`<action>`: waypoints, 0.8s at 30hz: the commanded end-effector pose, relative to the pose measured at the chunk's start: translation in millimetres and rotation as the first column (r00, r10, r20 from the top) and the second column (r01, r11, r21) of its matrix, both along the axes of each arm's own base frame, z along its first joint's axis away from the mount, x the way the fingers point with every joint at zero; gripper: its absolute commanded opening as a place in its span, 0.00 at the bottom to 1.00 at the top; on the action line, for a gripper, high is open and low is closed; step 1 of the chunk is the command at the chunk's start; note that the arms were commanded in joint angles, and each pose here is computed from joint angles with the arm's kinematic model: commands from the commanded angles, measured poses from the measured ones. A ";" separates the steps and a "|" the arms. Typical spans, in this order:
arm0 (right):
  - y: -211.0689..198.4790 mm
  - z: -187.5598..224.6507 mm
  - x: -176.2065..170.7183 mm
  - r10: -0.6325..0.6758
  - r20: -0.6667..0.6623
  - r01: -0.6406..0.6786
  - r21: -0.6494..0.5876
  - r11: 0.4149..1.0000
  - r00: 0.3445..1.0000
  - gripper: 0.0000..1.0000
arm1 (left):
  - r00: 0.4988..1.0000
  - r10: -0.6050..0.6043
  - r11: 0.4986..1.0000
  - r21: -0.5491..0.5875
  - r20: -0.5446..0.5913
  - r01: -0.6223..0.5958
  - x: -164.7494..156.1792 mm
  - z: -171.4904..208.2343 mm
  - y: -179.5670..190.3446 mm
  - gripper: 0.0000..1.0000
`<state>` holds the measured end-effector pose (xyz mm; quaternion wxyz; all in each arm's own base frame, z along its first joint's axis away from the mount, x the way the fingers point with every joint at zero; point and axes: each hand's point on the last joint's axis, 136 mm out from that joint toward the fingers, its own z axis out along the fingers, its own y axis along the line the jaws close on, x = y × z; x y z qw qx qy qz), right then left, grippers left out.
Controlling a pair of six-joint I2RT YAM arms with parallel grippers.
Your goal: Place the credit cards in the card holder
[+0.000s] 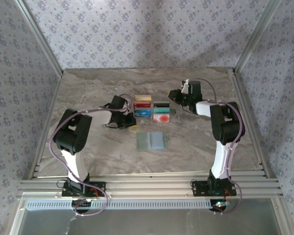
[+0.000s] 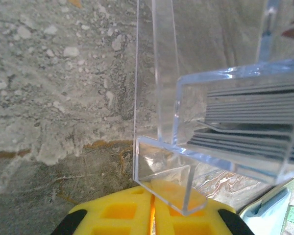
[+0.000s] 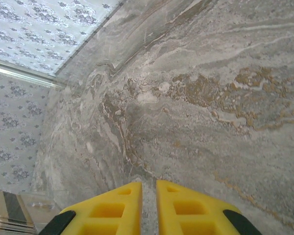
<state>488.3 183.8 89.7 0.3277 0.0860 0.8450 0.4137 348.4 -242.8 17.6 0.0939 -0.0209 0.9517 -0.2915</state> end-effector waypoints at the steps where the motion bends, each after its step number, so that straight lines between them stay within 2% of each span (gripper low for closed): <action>1: 2.7 -44.5 -40.7 0.026 -0.171 -0.030 -0.021 0.999 0.985 0.18 | 0.978 -0.008 1.000 0.027 0.210 0.003 56.7 -2.6 -18.2 0.10; 10: -21.6 -51.1 -54.8 -0.067 -0.200 0.061 -0.038 0.997 0.978 0.17 | 0.976 -0.067 0.998 0.015 0.206 0.065 78.1 3.0 -50.9 0.11; 24: -52.4 -41.5 -69.2 -0.202 -0.188 0.184 -0.109 0.977 0.961 0.21 | 0.965 -0.163 0.985 -0.022 0.207 0.171 93.5 15.9 -103.8 0.14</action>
